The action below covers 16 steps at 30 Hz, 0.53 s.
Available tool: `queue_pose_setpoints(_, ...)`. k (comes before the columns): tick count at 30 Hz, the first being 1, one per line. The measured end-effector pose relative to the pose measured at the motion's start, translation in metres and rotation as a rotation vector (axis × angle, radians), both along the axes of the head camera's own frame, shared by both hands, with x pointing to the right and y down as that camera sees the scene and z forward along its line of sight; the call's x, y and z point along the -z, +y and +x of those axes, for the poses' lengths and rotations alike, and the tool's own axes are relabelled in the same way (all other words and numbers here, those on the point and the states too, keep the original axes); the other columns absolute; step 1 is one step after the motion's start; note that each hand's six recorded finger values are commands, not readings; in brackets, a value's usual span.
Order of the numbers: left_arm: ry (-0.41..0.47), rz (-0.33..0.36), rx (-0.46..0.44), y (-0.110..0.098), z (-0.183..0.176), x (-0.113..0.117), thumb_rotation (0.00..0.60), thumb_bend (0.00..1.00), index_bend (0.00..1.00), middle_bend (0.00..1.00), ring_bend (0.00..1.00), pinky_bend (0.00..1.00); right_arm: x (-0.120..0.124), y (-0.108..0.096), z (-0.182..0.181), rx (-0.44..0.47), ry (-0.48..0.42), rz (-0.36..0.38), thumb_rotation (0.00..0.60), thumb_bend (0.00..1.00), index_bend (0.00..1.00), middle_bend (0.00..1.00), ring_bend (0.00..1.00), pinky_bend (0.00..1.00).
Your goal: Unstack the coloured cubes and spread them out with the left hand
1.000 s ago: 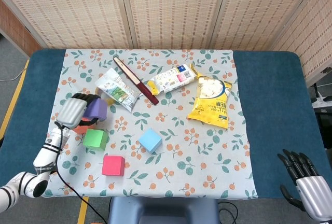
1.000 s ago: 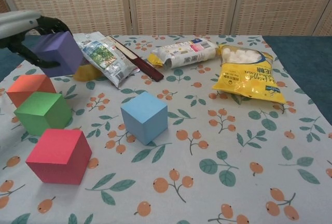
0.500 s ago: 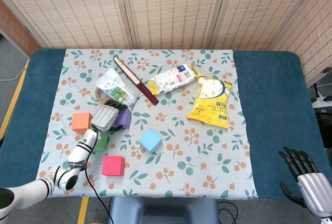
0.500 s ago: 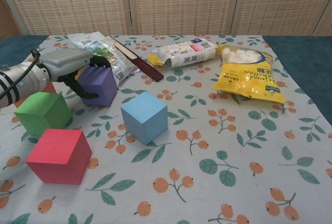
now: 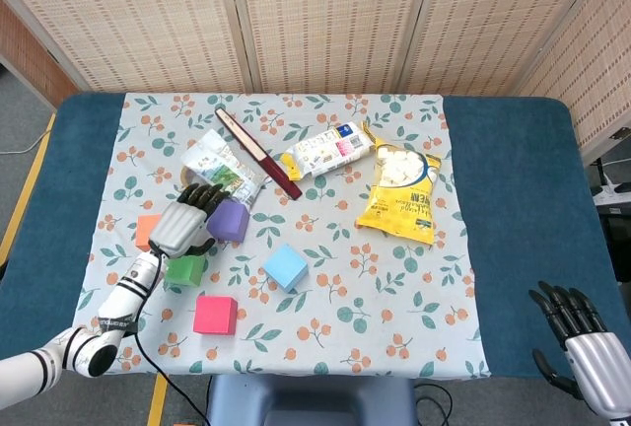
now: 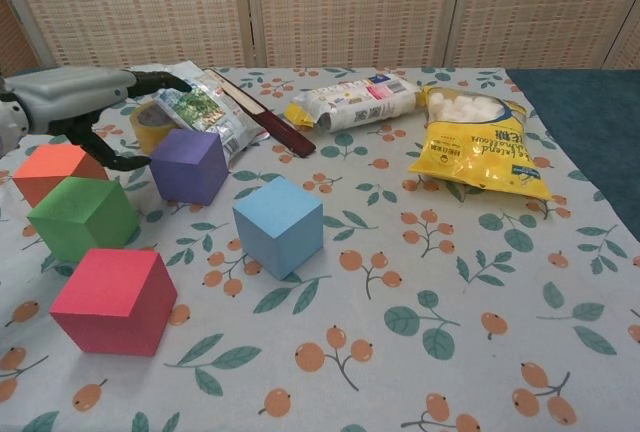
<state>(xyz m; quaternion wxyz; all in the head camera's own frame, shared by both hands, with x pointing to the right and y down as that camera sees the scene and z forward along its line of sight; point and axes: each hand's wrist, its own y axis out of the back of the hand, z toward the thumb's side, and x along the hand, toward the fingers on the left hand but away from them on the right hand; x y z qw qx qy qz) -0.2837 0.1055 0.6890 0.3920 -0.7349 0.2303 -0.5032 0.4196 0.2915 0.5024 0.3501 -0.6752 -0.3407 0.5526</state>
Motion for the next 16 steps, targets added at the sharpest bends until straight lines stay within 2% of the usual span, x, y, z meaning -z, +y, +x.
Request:
queue_pose_setpoints(3, 0.014, 0.034, 0.011, 0.008, -0.013, 0.023, 0.600, 0.36, 0.00, 0.00, 0.00, 0.03, 0.001, -0.002, -0.002, 0.003, -0.001, 0.029, 0.600, 0.33, 0.00, 0.00, 0.00, 0.00)
queue_pose_setpoints(6, 0.036, 0.084, 0.039, 0.037, -0.044, 0.051, 0.600, 0.36, 0.00, 0.00, 0.00, 0.02, 0.003, -0.006, -0.006, 0.012, -0.012, 0.109, 0.600, 0.33, 0.00, 0.00, 0.00, 0.00)
queue_pose_setpoints(9, 0.039, 0.143, 0.110, 0.082, -0.090, 0.081, 0.600, 0.36, 0.00, 0.00, 0.00, 0.01, 0.000, -0.003, -0.009, 0.016, -0.017, 0.150, 0.600, 0.33, 0.00, 0.00, 0.00, 0.00)
queue_pose_setpoints(11, 0.021, 0.171, 0.187, 0.121, -0.128, 0.102, 0.600, 0.36, 0.00, 0.00, 0.00, 0.00, -0.002, -0.002, -0.010, 0.020, -0.012, 0.144, 0.600, 0.33, 0.00, 0.00, 0.00, 0.00)
queue_pose_setpoints(14, -0.008, 0.180, 0.253, 0.171, -0.167, 0.128, 0.600, 0.36, 0.00, 0.00, 0.00, 0.00, -0.005, 0.000, -0.013, 0.023, -0.017, 0.131, 0.600, 0.33, 0.00, 0.00, 0.00, 0.00)
queue_pose_setpoints(16, -0.027, 0.177, 0.265, 0.188, -0.181, 0.137, 0.600, 0.36, 0.00, 0.00, 0.00, 0.00, -0.007, 0.002, -0.015, 0.030, -0.021, 0.118, 0.600, 0.33, 0.00, 0.00, 0.00, 0.00)
